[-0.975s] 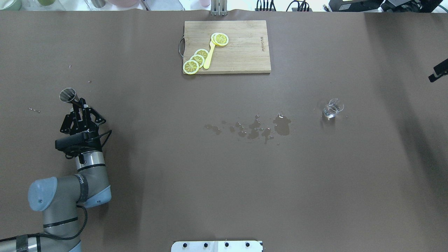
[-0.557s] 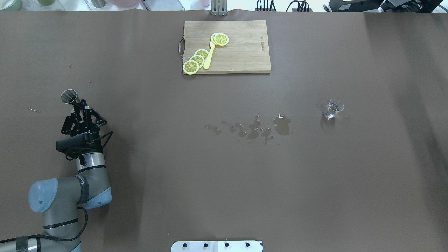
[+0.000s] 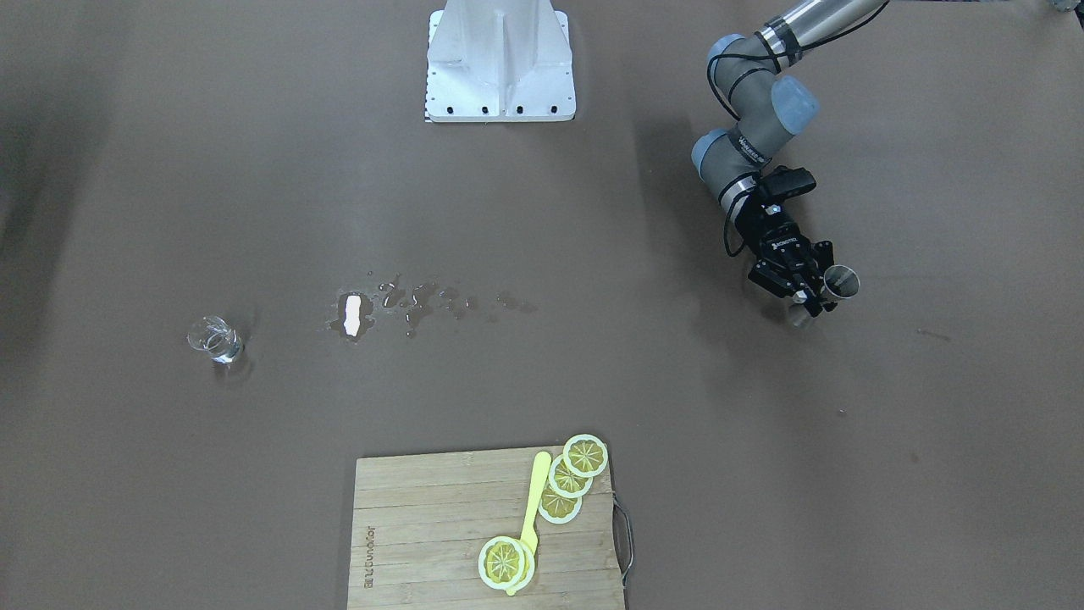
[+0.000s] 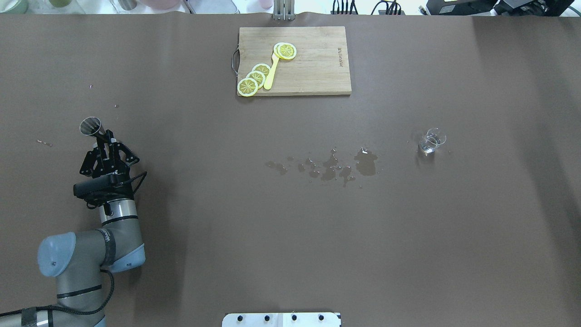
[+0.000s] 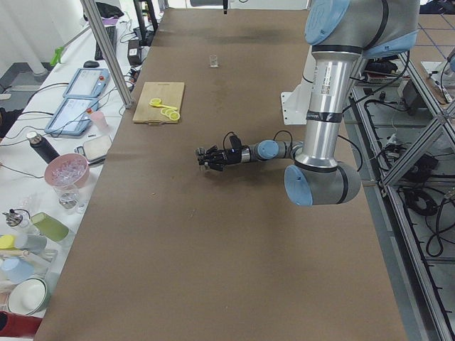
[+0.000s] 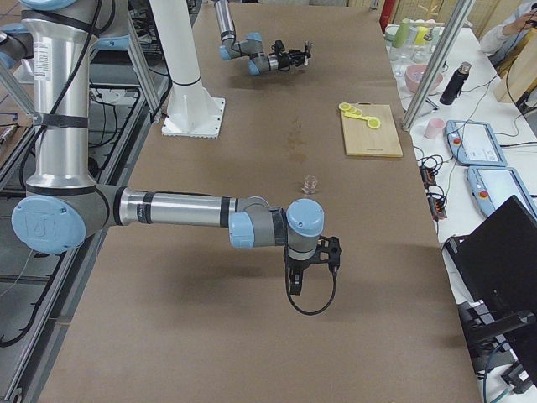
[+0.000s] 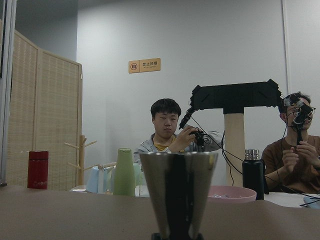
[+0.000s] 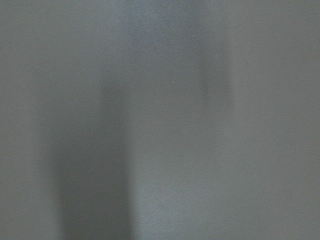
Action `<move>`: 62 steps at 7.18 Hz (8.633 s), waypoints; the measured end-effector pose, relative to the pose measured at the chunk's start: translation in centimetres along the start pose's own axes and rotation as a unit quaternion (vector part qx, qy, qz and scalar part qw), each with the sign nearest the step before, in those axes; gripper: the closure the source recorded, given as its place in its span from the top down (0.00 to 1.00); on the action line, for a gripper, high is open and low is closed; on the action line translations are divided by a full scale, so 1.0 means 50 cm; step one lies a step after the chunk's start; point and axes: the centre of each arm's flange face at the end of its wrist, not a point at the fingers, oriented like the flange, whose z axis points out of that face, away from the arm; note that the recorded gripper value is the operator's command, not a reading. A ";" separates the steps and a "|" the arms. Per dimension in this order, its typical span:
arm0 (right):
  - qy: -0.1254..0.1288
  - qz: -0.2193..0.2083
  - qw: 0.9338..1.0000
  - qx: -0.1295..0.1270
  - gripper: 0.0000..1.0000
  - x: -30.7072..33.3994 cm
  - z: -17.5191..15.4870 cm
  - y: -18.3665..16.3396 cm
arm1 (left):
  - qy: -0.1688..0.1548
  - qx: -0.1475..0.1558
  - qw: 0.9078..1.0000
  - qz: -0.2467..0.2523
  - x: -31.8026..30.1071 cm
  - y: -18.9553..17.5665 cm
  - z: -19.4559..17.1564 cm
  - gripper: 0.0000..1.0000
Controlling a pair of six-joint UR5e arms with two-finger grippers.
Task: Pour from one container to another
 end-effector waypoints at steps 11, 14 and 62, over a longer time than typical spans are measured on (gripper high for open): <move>0.020 0.004 1.000 -0.008 1.00 -0.013 -0.004 -0.023 | 0.002 -0.001 1.000 0.011 -0.003 0.006 -0.007 0.39; 0.020 0.005 1.000 -0.010 1.00 -0.011 -0.001 -0.021 | 0.003 -0.002 1.000 0.012 0.000 0.006 -0.011 0.50; 0.020 0.011 1.000 -0.017 1.00 0.005 0.020 -0.026 | 0.053 -0.070 0.996 0.018 0.206 -0.413 -0.098 0.99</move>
